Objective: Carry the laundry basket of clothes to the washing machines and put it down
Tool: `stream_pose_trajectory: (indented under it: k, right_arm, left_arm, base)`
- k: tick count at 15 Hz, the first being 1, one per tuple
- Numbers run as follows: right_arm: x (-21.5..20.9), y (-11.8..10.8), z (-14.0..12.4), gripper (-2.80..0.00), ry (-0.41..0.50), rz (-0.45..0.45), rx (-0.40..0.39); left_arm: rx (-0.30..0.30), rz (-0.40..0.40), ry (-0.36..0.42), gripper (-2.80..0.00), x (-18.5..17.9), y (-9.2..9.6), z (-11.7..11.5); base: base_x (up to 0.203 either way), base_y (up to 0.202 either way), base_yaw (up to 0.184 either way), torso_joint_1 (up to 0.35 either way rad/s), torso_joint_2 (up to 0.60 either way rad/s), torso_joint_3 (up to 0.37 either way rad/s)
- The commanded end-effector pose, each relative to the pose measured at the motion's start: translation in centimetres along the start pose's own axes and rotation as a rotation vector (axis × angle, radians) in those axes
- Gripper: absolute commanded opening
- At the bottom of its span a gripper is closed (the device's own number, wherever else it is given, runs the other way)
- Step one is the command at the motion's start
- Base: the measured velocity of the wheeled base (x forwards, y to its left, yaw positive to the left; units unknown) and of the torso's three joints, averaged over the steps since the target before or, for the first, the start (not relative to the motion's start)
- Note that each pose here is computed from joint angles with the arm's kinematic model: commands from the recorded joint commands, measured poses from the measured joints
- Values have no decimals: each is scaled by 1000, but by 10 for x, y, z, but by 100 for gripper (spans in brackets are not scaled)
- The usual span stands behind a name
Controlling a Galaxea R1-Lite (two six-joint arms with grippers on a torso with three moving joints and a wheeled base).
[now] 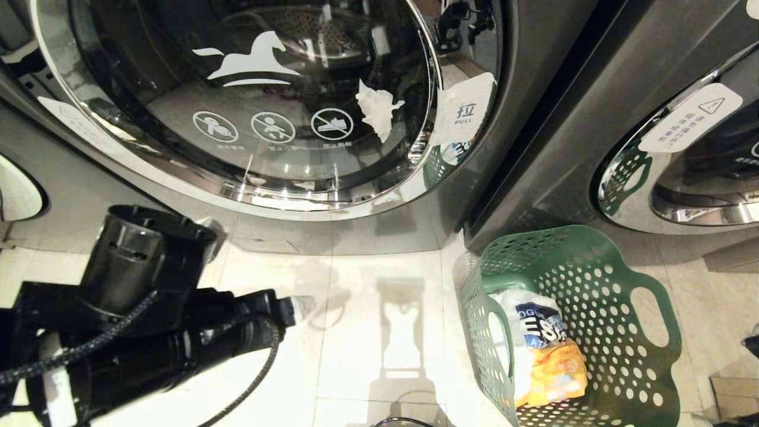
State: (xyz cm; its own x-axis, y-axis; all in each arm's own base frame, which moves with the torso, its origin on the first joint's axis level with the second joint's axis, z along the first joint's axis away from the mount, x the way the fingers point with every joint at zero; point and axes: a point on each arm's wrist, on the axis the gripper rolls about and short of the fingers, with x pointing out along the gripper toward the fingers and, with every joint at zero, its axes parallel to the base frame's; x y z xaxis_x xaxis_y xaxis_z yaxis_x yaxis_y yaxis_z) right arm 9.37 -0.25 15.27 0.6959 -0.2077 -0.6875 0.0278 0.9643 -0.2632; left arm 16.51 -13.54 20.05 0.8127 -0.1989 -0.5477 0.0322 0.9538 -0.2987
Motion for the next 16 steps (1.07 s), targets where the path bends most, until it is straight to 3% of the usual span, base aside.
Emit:
stream_pose_trajectory:
  k: [1,3,5,7,8,9,11,13,14,16]
  right_arm:
    - [-10,1,-23,0,-43,-12,19]
    - [-12,5,-49,0,-47,-12,30]
    - [-14,7,-70,0,-78,-5,36]
    - [-15,11,-87,0,-119,53,34]
    - [-14,15,-95,0,-137,134,27]
    - [-12,18,-103,0,-144,214,22]
    - [-10,20,-106,0,-132,276,21]
    - [-10,20,-106,0,-131,263,33]
    - [-11,20,-107,0,-149,253,37]
    - [-15,19,-110,0,-208,235,47]
  left_arm:
    - [-62,147,-27,0,4,36,2]
    - [-132,351,-21,0,2,87,-14]
    - [-202,471,-51,0,-22,123,-40]
    - [-246,535,-90,0,-42,143,-65]
    - [-236,538,-114,0,-52,148,-77]
    - [-181,516,-147,0,-63,149,-84]
    - [22,385,-191,0,-82,148,-97]
    - [334,215,-150,0,-88,152,-123]
    - [422,168,-112,0,-85,156,-137]
    - [473,119,-68,0,-83,156,-143]
  base:
    - [0,0,0,0,0,0]
    - [0,0,0,0,0,0]
    - [0,0,0,0,0,0]
    - [0,0,0,0,0,0]
    - [0,0,0,0,0,0]
    - [0,0,0,0,0,0]
    - [0,0,0,0,0,0]
    - [0,0,0,0,0,0]
    - [0,0,0,0,0,0]
    - [0,0,0,0,0,0]
